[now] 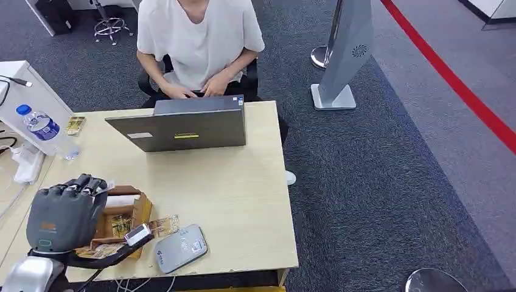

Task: Pass the card to the sensor for recognition and then transmit it.

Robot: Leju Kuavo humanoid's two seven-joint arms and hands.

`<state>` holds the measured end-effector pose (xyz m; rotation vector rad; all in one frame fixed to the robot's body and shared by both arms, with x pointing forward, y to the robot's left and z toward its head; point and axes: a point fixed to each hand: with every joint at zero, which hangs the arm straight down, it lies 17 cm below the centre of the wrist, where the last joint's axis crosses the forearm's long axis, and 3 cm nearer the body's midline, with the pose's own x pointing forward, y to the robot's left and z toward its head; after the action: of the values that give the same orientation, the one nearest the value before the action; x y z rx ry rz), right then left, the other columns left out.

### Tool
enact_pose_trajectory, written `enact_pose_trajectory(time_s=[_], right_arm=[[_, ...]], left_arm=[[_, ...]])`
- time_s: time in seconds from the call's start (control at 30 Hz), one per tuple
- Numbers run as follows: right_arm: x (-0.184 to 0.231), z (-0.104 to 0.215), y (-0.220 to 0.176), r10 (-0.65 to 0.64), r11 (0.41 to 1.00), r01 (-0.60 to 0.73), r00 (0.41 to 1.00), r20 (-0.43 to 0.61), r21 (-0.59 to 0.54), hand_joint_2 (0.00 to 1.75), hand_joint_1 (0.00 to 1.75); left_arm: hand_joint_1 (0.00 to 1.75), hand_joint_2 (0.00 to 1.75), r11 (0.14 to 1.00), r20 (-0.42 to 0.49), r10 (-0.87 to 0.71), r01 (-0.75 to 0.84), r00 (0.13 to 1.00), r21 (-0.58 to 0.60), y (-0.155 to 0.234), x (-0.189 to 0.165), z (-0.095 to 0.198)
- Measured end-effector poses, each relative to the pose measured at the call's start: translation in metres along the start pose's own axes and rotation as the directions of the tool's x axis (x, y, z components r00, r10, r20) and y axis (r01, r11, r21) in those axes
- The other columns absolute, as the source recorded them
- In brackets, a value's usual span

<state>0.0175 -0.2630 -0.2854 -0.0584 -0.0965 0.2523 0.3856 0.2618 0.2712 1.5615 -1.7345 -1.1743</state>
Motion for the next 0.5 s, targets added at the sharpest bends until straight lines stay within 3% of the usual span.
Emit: enact_pose_trajectory(time_s=[0.13, 0.17, 0.2, 0.5], right_arm=[[0.0, 0.0, -0.001, -0.002, 1.0, 0.002, 1.0, 0.0, -0.004, 1.75, 0.0], [0.0, 0.0, -0.002, -0.006, 1.0, 0.006, 1.0, -0.003, -0.011, 1.75, 0.0], [0.0, -0.001, -0.005, -0.015, 1.0, 0.015, 1.0, -0.007, -0.022, 1.75, 0.0], [0.002, -0.001, -0.007, -0.014, 0.999, 0.014, 1.0, -0.005, -0.03, 1.75, 0.0]], left_arm=[[1.75, 1.75, 0.999, -0.011, 0.012, -0.012, 1.0, -0.035, -0.01, 0.003, 0.006], [1.75, 1.75, 0.995, -0.015, 0.049, -0.05, 0.999, -0.088, -0.026, 0.016, 0.018], [1.75, 1.75, 0.977, -0.001, 0.126, -0.125, 0.992, -0.172, -0.055, 0.053, 0.043], [1.75, 1.75, 0.921, 0.004, 0.238, -0.225, 0.971, -0.318, -0.098, 0.116, 0.086]])
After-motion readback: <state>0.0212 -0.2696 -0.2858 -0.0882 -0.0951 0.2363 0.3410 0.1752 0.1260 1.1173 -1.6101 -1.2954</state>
